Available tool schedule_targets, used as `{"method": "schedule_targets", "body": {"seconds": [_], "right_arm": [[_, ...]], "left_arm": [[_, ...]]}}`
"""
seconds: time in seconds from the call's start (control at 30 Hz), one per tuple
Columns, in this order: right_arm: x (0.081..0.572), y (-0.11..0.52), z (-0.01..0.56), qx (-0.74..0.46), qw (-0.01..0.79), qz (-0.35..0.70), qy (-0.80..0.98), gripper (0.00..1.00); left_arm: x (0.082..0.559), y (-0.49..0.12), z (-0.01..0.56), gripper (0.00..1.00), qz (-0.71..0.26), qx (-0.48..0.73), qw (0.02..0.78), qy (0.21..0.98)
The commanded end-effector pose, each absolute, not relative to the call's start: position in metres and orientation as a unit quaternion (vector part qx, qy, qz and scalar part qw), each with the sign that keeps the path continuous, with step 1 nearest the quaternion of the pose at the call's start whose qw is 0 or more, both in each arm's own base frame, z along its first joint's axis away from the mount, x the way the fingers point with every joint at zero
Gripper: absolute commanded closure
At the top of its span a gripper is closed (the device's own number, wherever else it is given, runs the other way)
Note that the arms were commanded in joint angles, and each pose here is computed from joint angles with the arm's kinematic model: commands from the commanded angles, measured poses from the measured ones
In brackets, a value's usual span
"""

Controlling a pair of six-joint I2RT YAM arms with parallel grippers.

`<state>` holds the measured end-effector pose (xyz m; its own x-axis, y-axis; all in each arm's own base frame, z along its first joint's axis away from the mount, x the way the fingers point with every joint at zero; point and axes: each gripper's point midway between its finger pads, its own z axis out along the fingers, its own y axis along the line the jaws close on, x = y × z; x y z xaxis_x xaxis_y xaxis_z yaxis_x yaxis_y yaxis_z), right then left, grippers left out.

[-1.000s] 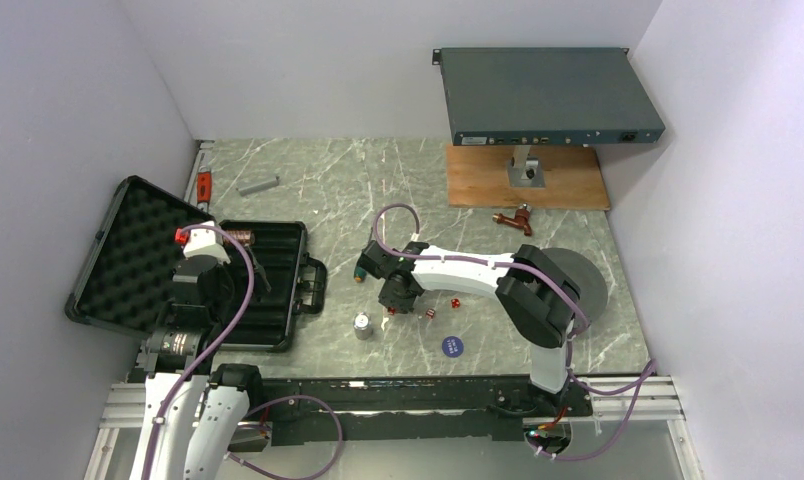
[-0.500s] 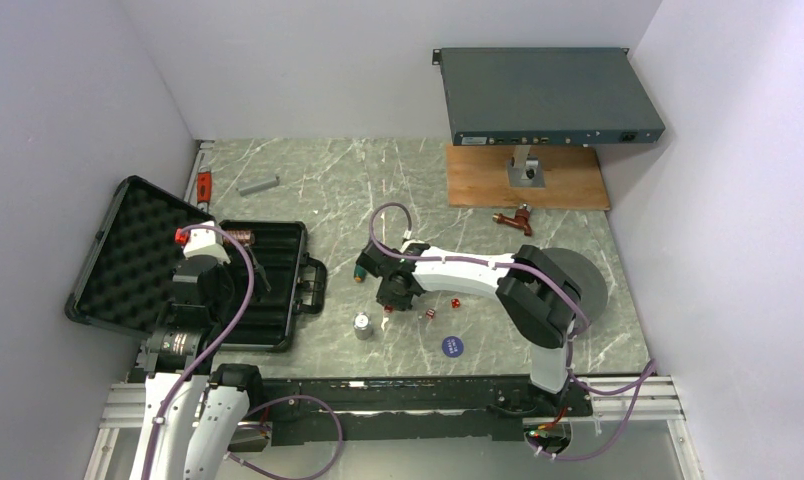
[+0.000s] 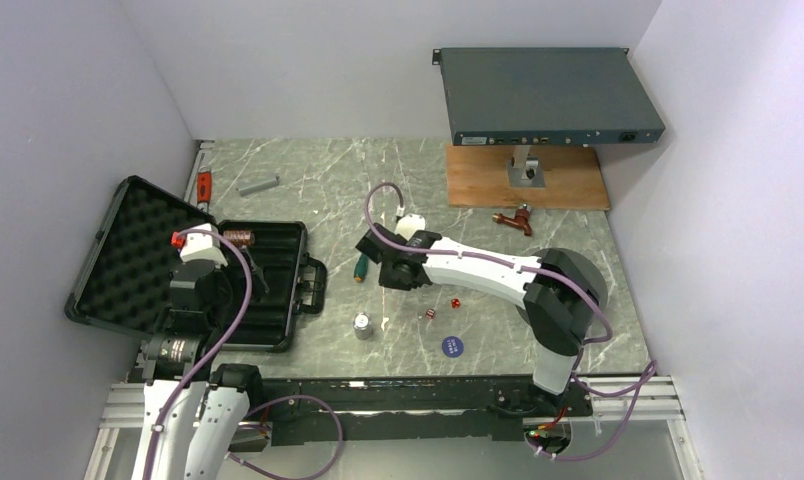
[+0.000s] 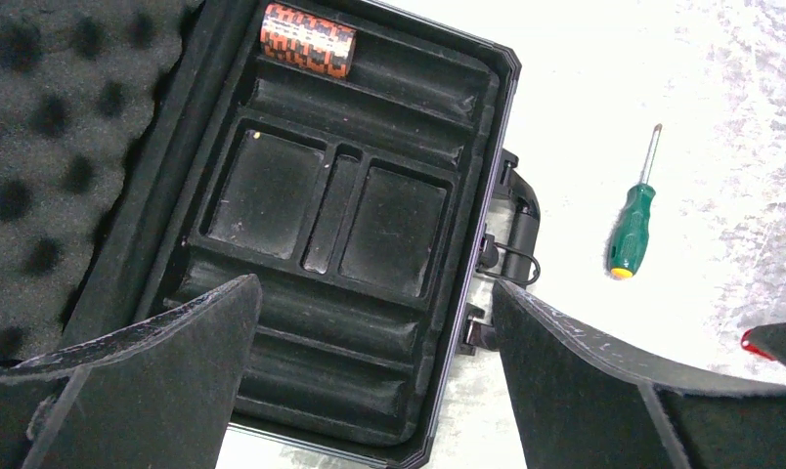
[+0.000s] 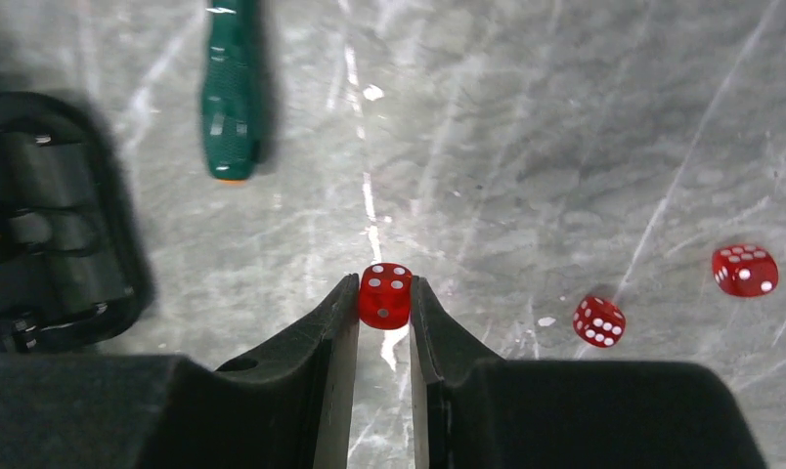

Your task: Pack up texas hold em set

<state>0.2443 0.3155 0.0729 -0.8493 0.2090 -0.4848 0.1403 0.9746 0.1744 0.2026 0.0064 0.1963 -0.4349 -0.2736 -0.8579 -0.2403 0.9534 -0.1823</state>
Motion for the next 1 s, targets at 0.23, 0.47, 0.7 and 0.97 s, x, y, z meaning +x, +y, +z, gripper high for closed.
{"method": "schedule_targets", "body": {"seconds": [0.23, 0.47, 0.7, 0.97], "right_arm": [[0.274, 0.4, 0.154, -0.06, 0.312, 0.216, 0.923, 1.0], [0.271, 0.472, 0.168, -0.122, 0.266, 0.323, 0.9, 1.0], [0.27, 0.531, 0.179, -0.149, 0.238, 0.409, 0.868, 1.0], [0.272, 0.58, 0.168, -0.152, 0.199, 0.476, 0.843, 1.0]], "left_arm": [[0.194, 0.022, 0.223, 0.05, 0.004, -0.185, 0.556, 0.811], [0.183, 0.033, 0.232, 0.05, 0.017, -0.22, 0.578, 0.786], [0.172, 0.046, 0.238, 0.06, 0.034, -0.263, 0.583, 0.768], [0.158, 0.073, 0.243, 0.03, 0.086, -0.334, 0.586, 0.733]]}}
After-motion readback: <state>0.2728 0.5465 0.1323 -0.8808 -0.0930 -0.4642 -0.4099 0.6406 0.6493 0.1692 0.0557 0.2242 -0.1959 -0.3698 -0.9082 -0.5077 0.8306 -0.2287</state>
